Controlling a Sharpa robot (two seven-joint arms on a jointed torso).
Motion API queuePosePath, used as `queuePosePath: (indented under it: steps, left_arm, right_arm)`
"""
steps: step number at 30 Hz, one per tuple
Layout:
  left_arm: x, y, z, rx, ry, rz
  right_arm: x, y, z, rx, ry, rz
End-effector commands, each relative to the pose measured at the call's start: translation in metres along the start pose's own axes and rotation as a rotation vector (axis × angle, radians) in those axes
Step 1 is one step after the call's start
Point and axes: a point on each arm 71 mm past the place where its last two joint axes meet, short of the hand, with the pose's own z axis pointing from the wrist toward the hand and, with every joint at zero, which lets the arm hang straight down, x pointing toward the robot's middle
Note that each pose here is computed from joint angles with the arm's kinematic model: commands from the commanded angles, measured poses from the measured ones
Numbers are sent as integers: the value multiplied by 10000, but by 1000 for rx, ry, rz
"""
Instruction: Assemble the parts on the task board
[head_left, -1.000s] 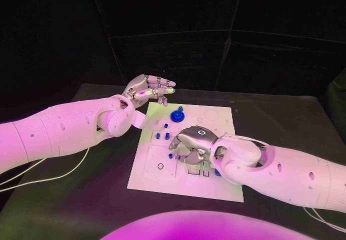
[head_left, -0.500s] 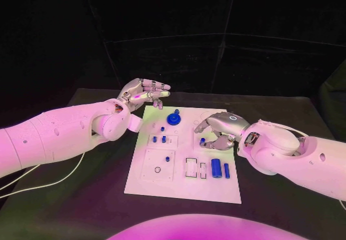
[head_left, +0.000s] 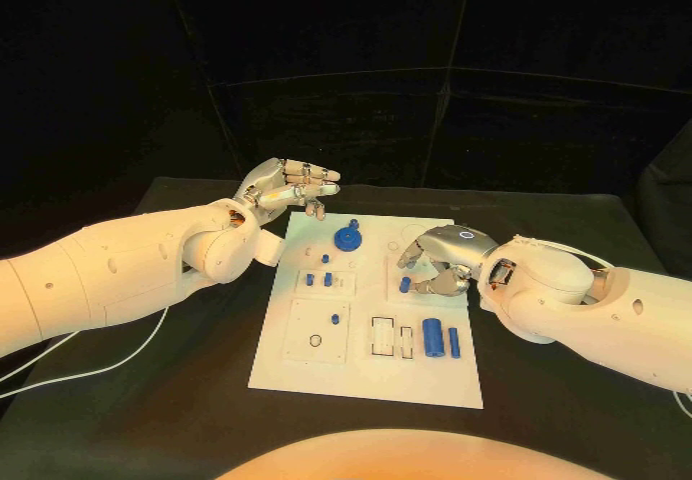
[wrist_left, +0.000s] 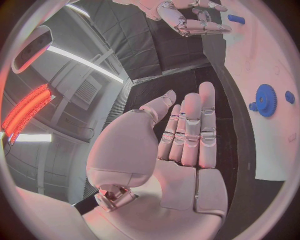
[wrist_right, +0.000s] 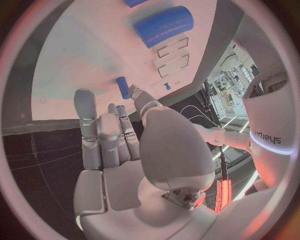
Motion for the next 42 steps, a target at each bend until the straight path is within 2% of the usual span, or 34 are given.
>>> queuePosePath:
  steps: [1, 14, 26, 30, 38, 42]
  left_arm:
    - [7, -15, 3, 7, 9, -10]
    - [7, -13, 5, 5, 10, -11]
    - [9, -11, 10, 5, 11, -11]
    - [8, -11, 10, 5, 11, -11]
    - [2, -10, 9, 4, 10, -10]
    - [-6, -8, 8, 3, 9, -9]
  right_arm:
    - [26, 1, 30, 13, 43, -28]
    - [82, 69, 102, -12, 102, -42]
    - [99, 48, 148, -2, 109, -59]
    - [79, 53, 158, -5, 78, -66]
    - [-24, 123, 129, -50, -59, -39]
    - [-59, 127, 73, -40, -90, 6]
